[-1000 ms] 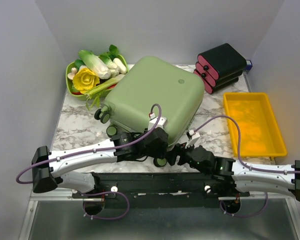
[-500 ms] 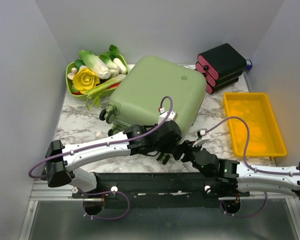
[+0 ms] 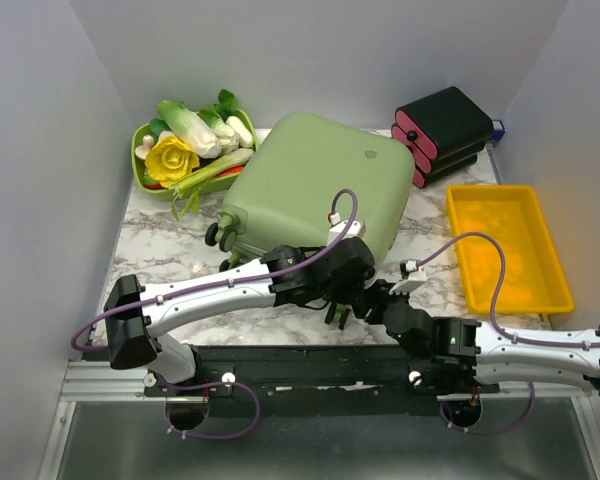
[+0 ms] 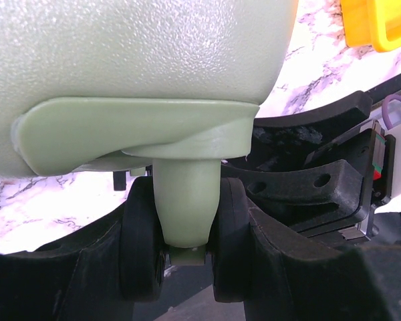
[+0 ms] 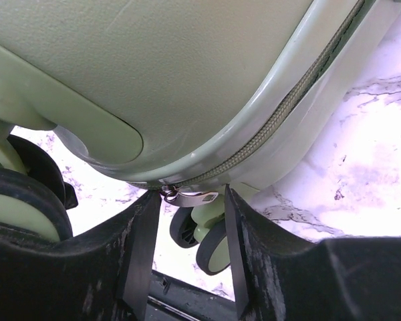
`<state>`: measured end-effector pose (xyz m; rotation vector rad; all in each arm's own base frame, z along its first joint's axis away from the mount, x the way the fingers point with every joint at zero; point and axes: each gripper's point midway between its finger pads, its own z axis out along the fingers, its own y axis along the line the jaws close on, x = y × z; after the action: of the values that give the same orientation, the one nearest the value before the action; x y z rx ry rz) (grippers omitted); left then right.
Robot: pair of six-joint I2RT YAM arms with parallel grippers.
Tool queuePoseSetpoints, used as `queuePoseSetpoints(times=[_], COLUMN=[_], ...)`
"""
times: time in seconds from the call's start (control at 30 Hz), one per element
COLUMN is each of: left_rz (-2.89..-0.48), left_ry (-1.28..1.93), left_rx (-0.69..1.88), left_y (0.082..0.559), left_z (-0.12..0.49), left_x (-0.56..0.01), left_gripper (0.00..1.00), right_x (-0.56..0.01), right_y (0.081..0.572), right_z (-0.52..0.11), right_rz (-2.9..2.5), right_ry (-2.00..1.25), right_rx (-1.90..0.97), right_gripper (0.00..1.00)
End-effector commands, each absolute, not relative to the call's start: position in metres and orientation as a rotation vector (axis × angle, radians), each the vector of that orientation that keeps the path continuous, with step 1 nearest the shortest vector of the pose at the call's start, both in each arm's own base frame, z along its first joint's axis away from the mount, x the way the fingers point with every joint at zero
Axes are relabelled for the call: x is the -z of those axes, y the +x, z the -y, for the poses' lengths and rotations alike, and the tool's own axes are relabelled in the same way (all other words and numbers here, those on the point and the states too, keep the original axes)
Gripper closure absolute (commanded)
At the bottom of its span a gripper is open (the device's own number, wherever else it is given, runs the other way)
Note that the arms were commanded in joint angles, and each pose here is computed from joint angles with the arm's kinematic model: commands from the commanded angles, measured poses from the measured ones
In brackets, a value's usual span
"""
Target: Open, take out, and arrange the luggage
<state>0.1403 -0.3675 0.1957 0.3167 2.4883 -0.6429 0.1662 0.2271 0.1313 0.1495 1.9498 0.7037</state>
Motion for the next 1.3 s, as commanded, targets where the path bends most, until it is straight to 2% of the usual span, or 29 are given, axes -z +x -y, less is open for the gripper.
queuePoseSetpoints(times=[0.0,0.07,0.23,0.33,0.37,0.43,0.5,0.53,0.77,0.87,0.97,1.2,1.27], left_rz=[-2.268,-2.27,-2.273,-2.271,-2.267,-2.269,-2.268,-2.271,-2.307,-2.331,-2.348,-2.353,-2.367], left_ry=[0.256,0.264,0.256,0.259,0.258,0.264,0.261,0.271,0.279,0.281,0.274,0.348,0.365], left_rx=[1.011,1.011,1.015,1.019,1.024,1.013,1.011,1.003,0.911,0.861,0.809,0.894,0.906], left_y=[0.144,0.143,0.143,0.142,0.142,0.142,0.141,0.14,0.139,0.136,0.133,0.113,0.106], left_z=[0.413,0.413,0.414,0.412,0.412,0.409,0.406,0.405,0.382,0.363,0.344,0.326,0.32], left_x=[-0.283,-0.281,-0.28,-0.281,-0.282,-0.279,-0.28,-0.277,-0.259,-0.248,-0.237,-0.233,-0.229], left_gripper=[1.0,1.0,1.0,1.0,1.0,1.0,1.0,1.0,1.0,1.0,1.0,1.0,1.0], right_x=[-0.14,-0.14,-0.146,-0.146,-0.148,-0.149,-0.145,-0.144,-0.136,-0.124,-0.105,-0.128,-0.129], right_y=[0.171,0.173,0.174,0.176,0.177,0.179,0.18,0.18,0.179,0.183,0.195,0.237,0.247], right_z=[-0.223,-0.221,-0.233,-0.234,-0.234,-0.23,-0.223,-0.22,-0.197,-0.176,-0.154,-0.116,-0.121], right_rz=[-1.91,-1.899,-1.889,-1.887,-1.881,-1.874,-1.875,-1.872,-1.892,-1.954,-2.017,-1.903,-1.907], right_ry=[0.214,0.235,0.211,0.231,0.243,0.254,0.266,0.275,0.238,0.206,0.214,0.18,0.153], right_rx=[-0.68,-0.669,-0.701,-0.693,-0.693,-0.667,-0.64,-0.628,-0.532,-0.407,-0.322,-0.105,-0.152], right_gripper=[0.51,0.57,0.57,0.66,0.73,0.8,0.96,0.99,0.99,0.99,0.99,0.99,0.99])
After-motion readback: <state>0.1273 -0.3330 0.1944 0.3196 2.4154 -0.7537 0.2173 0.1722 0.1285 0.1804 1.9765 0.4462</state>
